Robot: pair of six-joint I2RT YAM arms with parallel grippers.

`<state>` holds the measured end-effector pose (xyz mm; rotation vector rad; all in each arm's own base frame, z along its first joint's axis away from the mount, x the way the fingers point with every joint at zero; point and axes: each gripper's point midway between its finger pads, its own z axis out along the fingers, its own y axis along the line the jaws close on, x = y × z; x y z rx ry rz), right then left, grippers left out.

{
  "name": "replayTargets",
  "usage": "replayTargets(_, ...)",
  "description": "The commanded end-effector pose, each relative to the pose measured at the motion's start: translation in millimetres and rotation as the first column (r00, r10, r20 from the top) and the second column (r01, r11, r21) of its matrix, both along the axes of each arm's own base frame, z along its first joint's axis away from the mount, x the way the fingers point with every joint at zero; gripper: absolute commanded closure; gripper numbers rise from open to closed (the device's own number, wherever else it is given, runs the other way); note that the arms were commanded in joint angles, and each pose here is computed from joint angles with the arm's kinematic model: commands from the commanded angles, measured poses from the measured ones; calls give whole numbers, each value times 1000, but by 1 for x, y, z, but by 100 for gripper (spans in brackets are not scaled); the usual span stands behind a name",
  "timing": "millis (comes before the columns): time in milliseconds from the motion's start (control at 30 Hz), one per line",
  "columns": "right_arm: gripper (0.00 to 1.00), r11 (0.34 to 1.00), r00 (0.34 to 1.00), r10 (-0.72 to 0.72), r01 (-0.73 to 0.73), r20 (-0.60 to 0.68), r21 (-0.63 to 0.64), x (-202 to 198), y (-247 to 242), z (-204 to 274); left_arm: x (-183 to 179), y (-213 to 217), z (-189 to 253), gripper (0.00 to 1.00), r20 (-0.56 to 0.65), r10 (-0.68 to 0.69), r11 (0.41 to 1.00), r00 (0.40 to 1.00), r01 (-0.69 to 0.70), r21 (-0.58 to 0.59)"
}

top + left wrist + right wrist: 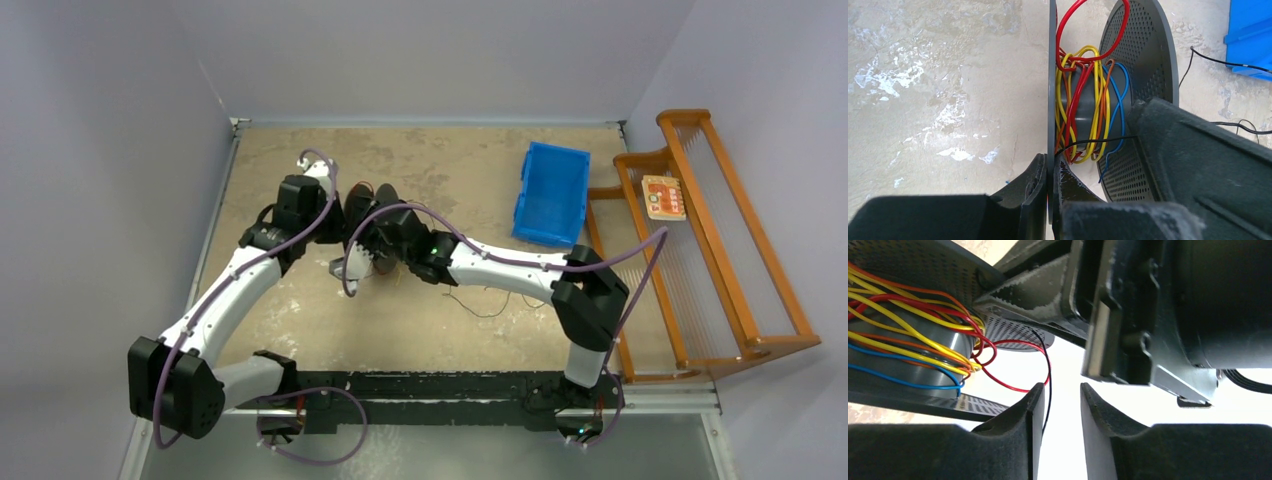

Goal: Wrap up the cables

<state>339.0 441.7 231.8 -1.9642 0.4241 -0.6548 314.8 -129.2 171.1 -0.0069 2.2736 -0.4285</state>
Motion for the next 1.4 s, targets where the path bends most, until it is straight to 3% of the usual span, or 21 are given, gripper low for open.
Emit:
replayTargets(0,63,985,998,-30,39,-54,166,-8,-11,45,9,0,35,100,130,-2,1000,992,5,-21)
replayTargets(167,60,951,983,-70,117,-169,287,-24,-41,61,8,1,37,100,132,1,1000,991,1,-16)
replayTargets(400,53,835,914,-36,249,-404,490,-57,-86,83,7,2,42,100,141,4,1000,990,-2,-16)
replayTargets(533,51,717,822,-30,414,-568,561,-62,-112,85,7,0,44,100,140,-1,1000,990,3,-18)
replayTargets(667,49,573,674,39,590,-737,570,-74,-129,81,5,0,45,100,137,-2,1000,991,5,-22)
replayTargets(800,43,406,487,134,767,-863,496,-86,-138,61,3,-1,46,100,133,-7,1000,991,10,-23)
replayTargets(967,39,312,301,172,886,-938,342,-96,-145,15,1,-2,49,100,132,-10,1000,991,13,-24)
replayTargets(1033,34,226,235,187,935,-954,274,-91,-153,-3,0,-2,51,100,133,-12,1000,991,15,-23)
replayTargets(1133,34,109,115,177,985,-977,136,-82,-169,-34,0,0,54,100,135,-4,1000,991,6,-15)
replayTargets(1233,34,58,8,180,998,-984,18,-82,-173,-58,-1,2,54,100,130,0,1000,992,1,-5)
replayTargets(1367,34,75,-109,239,993,-965,-94,-96,-161,-81,-1,1,57,100,127,0,1000,992,0,-1)
